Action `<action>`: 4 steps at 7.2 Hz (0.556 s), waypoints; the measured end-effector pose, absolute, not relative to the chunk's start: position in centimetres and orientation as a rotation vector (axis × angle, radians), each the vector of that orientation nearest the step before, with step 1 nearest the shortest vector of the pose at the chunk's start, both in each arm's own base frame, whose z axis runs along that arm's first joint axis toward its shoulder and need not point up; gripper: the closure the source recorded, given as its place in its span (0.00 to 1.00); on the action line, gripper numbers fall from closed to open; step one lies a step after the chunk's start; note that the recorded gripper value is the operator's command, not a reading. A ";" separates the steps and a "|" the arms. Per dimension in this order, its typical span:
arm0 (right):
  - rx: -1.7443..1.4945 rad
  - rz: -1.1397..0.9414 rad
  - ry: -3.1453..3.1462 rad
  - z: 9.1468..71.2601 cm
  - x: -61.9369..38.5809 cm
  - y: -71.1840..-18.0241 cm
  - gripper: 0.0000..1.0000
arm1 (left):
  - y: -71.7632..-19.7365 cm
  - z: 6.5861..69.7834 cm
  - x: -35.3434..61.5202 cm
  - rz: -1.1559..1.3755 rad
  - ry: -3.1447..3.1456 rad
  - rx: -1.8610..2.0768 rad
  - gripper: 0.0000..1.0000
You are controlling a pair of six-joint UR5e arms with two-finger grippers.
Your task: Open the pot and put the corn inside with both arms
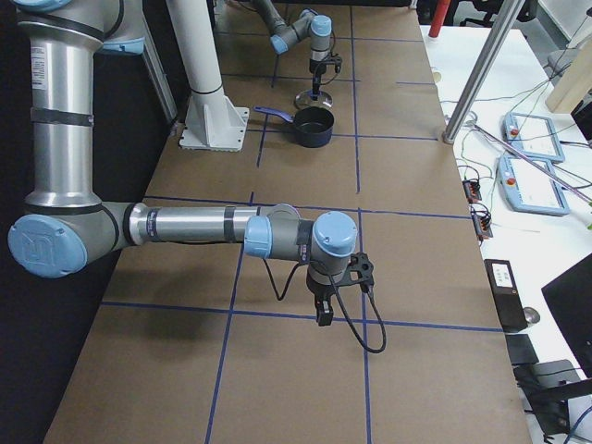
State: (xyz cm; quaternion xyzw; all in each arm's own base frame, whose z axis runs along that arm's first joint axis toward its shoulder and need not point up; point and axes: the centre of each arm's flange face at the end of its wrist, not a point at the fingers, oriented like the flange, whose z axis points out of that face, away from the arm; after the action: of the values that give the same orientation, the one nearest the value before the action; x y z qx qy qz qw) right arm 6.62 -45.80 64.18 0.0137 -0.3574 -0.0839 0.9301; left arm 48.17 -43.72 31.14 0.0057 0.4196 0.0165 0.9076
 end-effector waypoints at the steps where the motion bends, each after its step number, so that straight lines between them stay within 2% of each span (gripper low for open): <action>1: 0.033 -0.174 -0.732 63.9 6.6 -46.0 0.00 | -44.5 30.2 46.4 0.042 0.862 0.028 0.00; 3: 0.055 -0.193 -0.735 62.6 6.1 -46.3 0.00 | -46.9 30.3 38.6 0.155 0.816 0.088 0.00; 4: 0.072 -0.212 -0.752 61.4 5.4 -46.4 0.00 | -48.5 33.4 33.0 0.227 0.780 0.115 0.00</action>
State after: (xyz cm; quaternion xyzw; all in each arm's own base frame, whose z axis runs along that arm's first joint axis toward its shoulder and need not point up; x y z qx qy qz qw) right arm 5.38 -46.41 61.42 0.0352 -0.3663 -0.1034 0.9240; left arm 33.04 -48.49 33.39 0.0559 0.3792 0.1101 0.9170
